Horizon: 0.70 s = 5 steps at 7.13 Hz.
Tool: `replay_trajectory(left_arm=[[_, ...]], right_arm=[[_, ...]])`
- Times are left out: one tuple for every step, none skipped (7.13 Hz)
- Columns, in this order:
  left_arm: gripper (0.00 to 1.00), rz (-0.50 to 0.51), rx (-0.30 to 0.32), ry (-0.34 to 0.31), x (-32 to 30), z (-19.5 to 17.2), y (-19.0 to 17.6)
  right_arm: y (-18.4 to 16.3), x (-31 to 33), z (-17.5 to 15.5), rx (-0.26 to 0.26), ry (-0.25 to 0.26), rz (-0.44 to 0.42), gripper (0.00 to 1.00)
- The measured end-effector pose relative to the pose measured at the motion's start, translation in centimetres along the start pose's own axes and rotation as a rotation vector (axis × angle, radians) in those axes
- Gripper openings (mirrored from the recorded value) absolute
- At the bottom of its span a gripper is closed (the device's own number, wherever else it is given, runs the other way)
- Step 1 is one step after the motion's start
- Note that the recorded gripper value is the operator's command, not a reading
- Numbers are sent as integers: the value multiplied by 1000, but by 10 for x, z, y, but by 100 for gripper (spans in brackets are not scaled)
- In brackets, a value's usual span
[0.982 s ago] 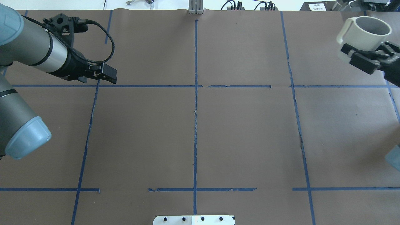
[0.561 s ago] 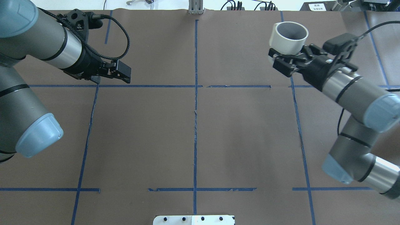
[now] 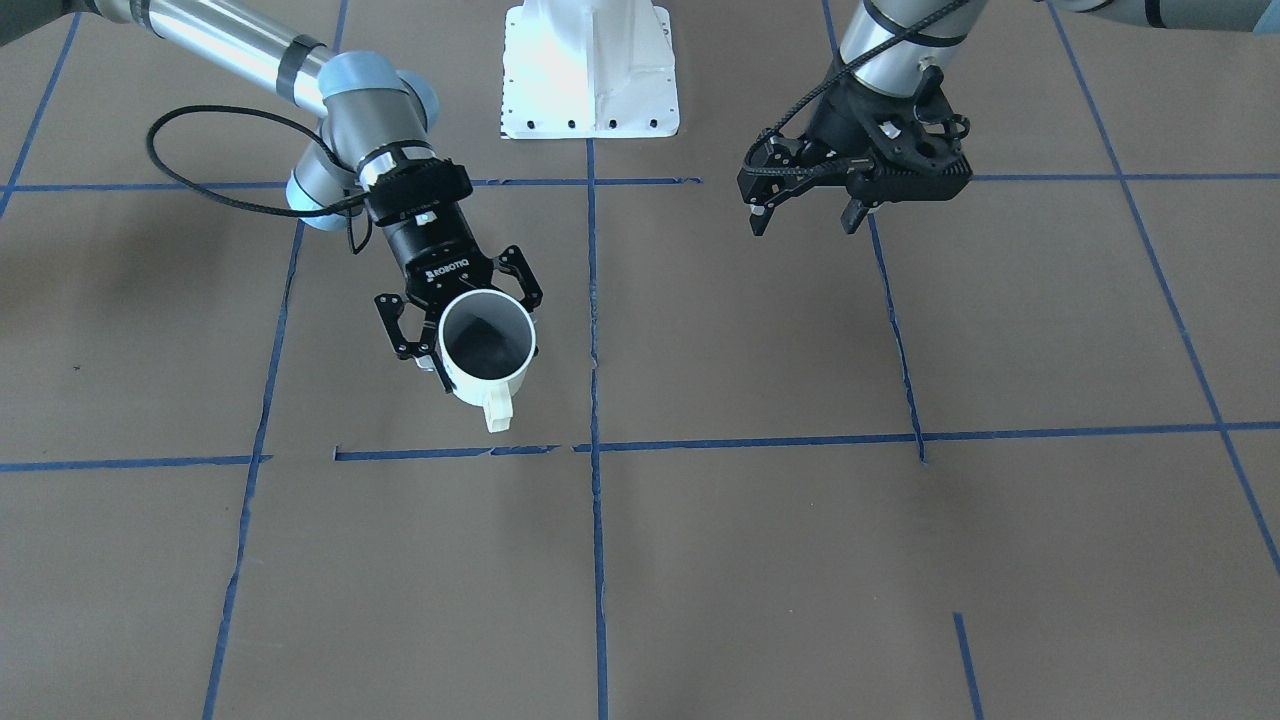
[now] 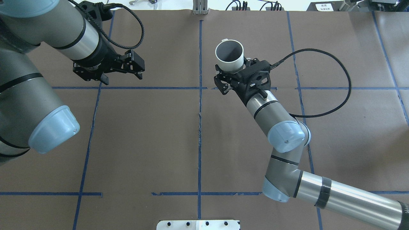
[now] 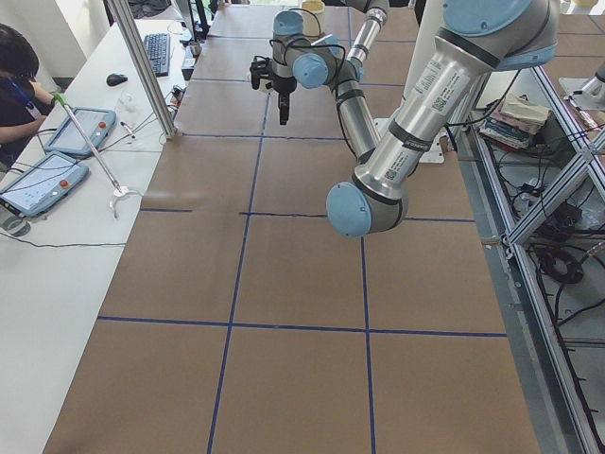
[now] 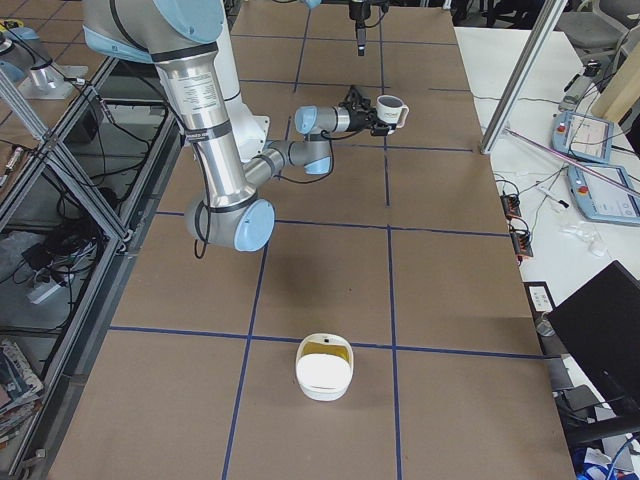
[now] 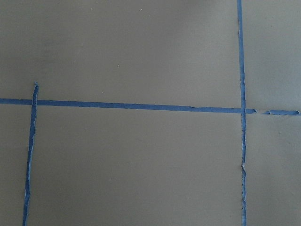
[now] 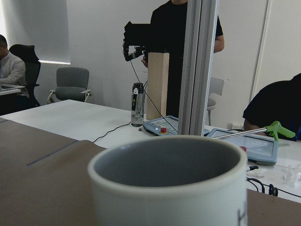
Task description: Left arm hands cup to right arm to dump lemon
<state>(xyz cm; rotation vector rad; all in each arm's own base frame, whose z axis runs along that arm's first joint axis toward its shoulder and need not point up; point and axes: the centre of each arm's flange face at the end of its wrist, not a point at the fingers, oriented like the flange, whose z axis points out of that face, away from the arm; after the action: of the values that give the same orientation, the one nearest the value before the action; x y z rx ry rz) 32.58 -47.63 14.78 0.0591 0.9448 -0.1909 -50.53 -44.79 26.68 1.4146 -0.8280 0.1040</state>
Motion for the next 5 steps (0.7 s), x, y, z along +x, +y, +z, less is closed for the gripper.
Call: replay_trajectory(left_arm=[[82, -43, 5, 7, 14, -2, -4], [79, -80, 10, 12, 25, -3, -8], [78, -119, 14, 18, 36, -5, -11], [78, -144, 16, 27, 45, -7, -14], [77, -160, 17, 37, 53, -10, -15]], right_arm=[[3, -16, 9, -5, 14, -62, 10], [1, -37, 11, -6, 31, -117, 11], [-1, -65, 7, -3, 52, -144, 11], [-2, -91, 0, -1, 56, -150, 12], [0, -111, -9, -2, 51, -147, 14]])
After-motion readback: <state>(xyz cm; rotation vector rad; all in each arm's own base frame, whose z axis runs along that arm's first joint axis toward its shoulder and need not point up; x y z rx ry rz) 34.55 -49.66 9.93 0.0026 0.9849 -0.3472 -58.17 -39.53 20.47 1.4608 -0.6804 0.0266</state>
